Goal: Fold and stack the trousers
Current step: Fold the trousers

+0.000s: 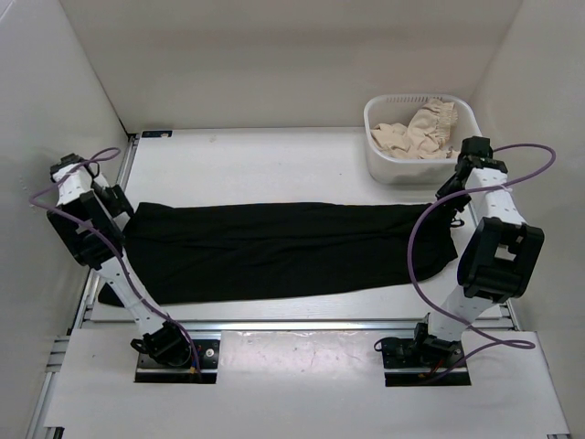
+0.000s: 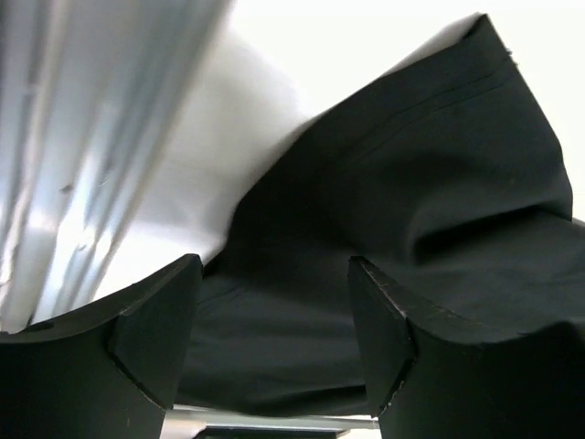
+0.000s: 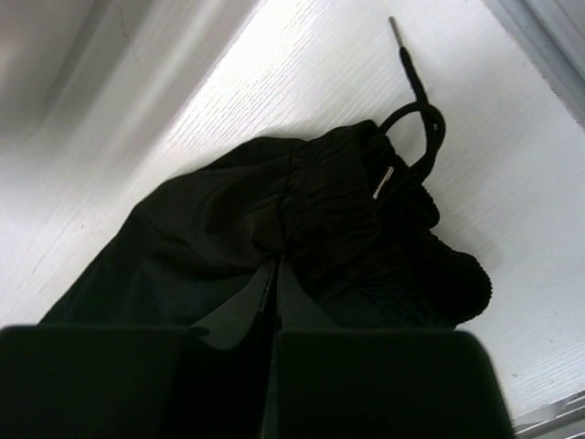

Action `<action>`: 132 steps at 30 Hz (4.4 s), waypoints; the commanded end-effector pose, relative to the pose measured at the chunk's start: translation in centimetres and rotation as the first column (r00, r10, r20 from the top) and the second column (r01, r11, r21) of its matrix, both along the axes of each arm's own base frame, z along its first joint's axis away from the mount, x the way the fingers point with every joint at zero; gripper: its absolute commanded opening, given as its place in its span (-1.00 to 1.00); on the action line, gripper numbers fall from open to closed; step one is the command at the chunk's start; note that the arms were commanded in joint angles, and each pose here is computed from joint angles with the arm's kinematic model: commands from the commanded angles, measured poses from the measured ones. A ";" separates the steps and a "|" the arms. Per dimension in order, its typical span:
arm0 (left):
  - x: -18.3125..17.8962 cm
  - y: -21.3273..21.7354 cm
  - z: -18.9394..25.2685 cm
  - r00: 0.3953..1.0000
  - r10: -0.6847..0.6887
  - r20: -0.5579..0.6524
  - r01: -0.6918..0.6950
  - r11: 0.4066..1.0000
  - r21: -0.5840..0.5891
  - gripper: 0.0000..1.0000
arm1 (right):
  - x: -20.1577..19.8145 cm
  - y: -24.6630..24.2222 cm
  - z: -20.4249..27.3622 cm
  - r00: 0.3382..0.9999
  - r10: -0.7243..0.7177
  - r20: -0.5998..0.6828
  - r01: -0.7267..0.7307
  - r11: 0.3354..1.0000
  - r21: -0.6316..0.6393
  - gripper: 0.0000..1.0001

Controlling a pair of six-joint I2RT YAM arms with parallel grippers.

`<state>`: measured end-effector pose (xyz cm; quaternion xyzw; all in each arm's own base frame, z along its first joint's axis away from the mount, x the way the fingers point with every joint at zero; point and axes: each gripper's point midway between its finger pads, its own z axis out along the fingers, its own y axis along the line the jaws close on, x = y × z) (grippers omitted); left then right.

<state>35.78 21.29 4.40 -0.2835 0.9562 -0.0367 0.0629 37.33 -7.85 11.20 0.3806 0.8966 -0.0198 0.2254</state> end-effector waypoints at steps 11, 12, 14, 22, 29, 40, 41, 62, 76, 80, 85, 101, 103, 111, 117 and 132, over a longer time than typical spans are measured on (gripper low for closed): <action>-0.7 -2.5 -2.7 0.998 -0.033 -0.044 0.030 0.997 -0.068 -0.72 | -0.1 -0.7 2.6 0.999 0.020 0.029 -0.018 0.996 -0.086 -1.00; -0.2 -2.0 -2.0 0.999 -0.032 -0.025 0.031 0.999 -0.042 -0.72 | -0.1 -0.7 2.6 0.999 0.030 0.026 -0.027 0.996 -0.090 -1.00; 0.8 -1.1 -1.0 1.000 -0.030 0.004 0.030 1.000 -0.008 -0.72 | 0.3 -1.0 3.3 0.999 0.035 0.040 -0.031 0.994 -0.107 -1.00; 3.7 2.7 7.7 0.989 -0.029 0.143 -0.003 0.975 0.222 -0.72 | 0.5 -1.5 5.7 0.992 0.097 0.083 -0.084 0.985 -0.150 -1.00; -0.7 2.8 11.2 0.996 0.016 0.085 -0.038 0.965 0.260 -0.72 | -1.8 -1.5 7.0 0.983 0.107 0.147 -0.089 0.989 -0.120 -1.00; -19.2 1.8 8.2 0.942 0.261 -0.209 -0.193 0.935 0.296 -0.72 | -12.2 1.2 1.7 0.997 0.030 0.076 -0.027 0.999 -0.044 -1.00; -20.2 1.4 7.6 0.938 0.271 -0.218 -0.200 0.933 0.301 -0.72 | -13.0 1.8 0.4 0.998 0.031 0.048 -0.030 0.999 -0.011 -1.00; -15.1 4.0 9.4 0.964 0.252 -0.082 -0.218 0.930 0.295 -0.72 | -13.7 -1.5 -2.4 0.988 -0.123 -0.089 0.119 0.992 -0.051 -1.00; -9.7 4.7 14.3 0.979 0.169 0.111 -0.198 0.912 0.359 -0.72 | -14.1 -2.7 -0.2 0.982 -0.170 -0.079 0.161 0.981 -0.106 -1.00; -13.9 4.0 10.0 0.973 0.226 -0.043 -0.199 0.920 0.338 -0.72 | -15.9 -1.9 -2.2 0.978 -0.164 -0.129 0.154 0.984 -0.089 -1.00; -18.9 4.6 4.8 0.933 0.316 -0.170 -0.242 0.903 0.354 -0.72 | -17.9 -1.4 -4.5 0.965 -0.169 -0.199 0.157 0.985 -0.075 -1.00; -20.3 3.8 3.6 0.921 0.323 -0.217 -0.243 0.913 0.328 0.20 | -17.9 -2.9 -3.8 0.956 -0.204 -0.213 0.173 0.972 -0.157 0.65; -19.2 3.0 4.9 0.939 0.291 -0.181 -0.225 0.922 0.317 0.29 | -16.8 -2.4 -2.3 0.972 -0.163 -0.169 0.130 0.973 -0.189 0.65; -16.0 0.6 7.0 0.976 0.166 -0.140 -0.108 0.930 0.352 0.34 | -12.8 2.5 3.7 0.995 0.057 -0.080 -0.087 0.893 -0.442 0.45; -14.7 -1.3 6.3 0.982 0.083 -0.169 -0.022 0.943 0.333 0.16 | -9.3 10.1 -0.7 0.960 0.262 -0.096 -0.278 0.929 -0.245 -0.25; -9.4 -7.7 -0.7 0.970 -0.157 -0.185 0.192 0.963 0.189 -0.42 | -6.9 3.9 -8.9 0.956 0.060 -0.286 -0.093 0.991 -0.101 -1.00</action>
